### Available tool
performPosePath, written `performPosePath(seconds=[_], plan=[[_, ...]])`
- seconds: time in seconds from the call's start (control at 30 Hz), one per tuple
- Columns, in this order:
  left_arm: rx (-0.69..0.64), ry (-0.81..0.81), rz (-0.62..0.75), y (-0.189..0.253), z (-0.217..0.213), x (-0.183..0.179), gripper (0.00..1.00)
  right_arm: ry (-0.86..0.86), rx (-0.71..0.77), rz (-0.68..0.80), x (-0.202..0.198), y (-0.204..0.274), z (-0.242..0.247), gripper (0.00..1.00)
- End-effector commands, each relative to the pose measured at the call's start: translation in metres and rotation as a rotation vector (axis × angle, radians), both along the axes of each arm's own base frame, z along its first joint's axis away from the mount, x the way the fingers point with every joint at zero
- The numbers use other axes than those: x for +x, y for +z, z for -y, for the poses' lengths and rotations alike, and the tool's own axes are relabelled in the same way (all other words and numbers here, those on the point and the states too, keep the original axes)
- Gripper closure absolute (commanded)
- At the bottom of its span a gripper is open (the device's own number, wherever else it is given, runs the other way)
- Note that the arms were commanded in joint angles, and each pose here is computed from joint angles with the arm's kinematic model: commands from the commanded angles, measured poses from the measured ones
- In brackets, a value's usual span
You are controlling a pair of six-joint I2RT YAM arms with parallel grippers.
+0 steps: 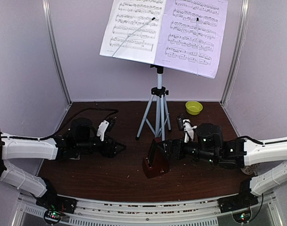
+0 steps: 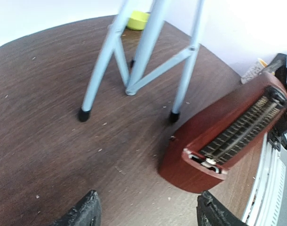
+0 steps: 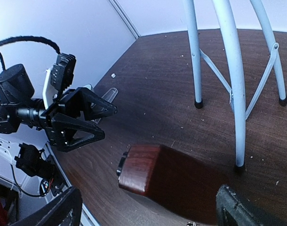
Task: Set up the instrument practice props
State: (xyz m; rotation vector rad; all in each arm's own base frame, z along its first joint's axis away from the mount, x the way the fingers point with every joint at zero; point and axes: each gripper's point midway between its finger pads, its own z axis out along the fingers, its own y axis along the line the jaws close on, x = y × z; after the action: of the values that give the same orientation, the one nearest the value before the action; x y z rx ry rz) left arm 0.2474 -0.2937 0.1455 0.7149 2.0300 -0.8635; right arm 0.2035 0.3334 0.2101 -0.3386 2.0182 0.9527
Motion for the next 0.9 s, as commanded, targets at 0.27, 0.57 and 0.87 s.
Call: performPosePath(seconds=[0.27, 0.57, 0.87], plan=[[-0.059, -0.116, 0.241, 0.039, 0.068, -0.017, 0.50, -0.063, -0.077, 0.007, 0.000, -0.016, 0.001, 0.11], [-0.056, -0.077, 0.252, 0.044, 0.084, -0.003, 0.55, -0.089, -0.127, 0.020, 0.005, -0.034, 0.002, 0.19], [-0.014, -0.077, 0.299, 0.060, 0.106, -0.018, 0.62, -0.067, -0.126, 0.037, 0.004, -0.031, 0.000, 0.38]])
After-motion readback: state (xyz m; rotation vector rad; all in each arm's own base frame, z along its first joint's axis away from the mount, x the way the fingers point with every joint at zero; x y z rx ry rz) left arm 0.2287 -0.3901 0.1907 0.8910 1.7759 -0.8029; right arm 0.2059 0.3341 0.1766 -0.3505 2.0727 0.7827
